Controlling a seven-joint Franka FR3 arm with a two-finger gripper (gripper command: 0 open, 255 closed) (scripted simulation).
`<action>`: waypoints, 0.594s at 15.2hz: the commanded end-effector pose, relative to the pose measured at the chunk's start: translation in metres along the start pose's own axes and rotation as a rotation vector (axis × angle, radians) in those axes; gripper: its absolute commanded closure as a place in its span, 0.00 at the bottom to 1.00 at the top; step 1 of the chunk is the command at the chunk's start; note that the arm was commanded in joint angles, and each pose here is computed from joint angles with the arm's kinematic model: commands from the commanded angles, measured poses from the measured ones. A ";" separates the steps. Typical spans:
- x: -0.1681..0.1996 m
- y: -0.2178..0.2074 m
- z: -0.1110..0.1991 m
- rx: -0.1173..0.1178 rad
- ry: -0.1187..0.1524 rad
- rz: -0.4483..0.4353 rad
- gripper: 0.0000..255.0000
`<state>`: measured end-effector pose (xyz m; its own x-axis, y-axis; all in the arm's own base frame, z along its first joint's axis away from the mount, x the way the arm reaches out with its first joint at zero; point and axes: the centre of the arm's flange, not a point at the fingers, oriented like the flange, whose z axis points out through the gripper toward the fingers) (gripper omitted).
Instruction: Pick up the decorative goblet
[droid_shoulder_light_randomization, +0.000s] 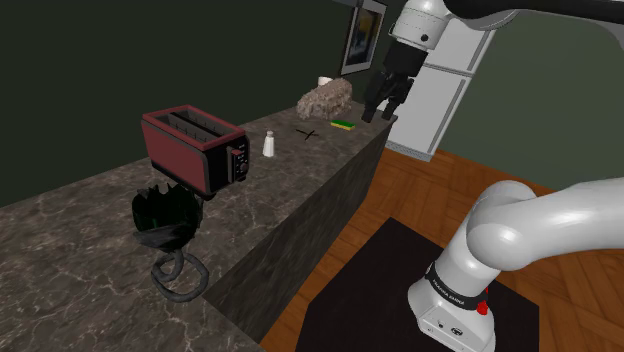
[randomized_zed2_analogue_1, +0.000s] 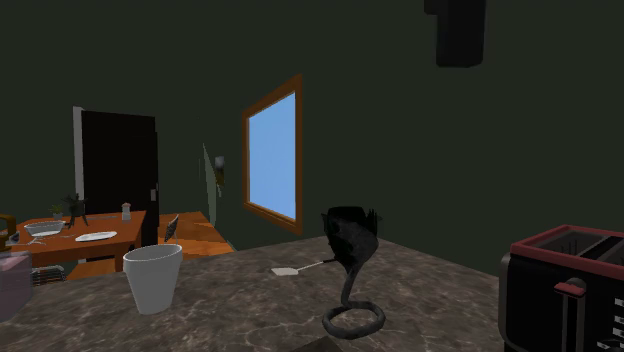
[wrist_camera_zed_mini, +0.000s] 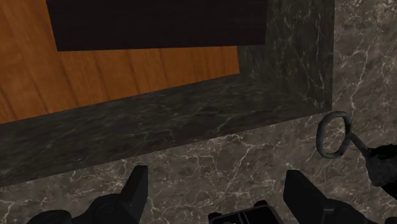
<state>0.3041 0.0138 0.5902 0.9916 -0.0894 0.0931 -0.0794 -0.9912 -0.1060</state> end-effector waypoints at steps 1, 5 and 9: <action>0.000 0.000 0.000 0.000 0.000 0.000 0.00; 0.017 -0.044 0.023 0.007 -0.009 -0.002 0.00; 0.033 -0.088 0.046 0.014 -0.018 -0.003 0.00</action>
<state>0.3453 0.0922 0.5625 0.9934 -0.0842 0.0775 -0.0748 -0.9903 -0.1168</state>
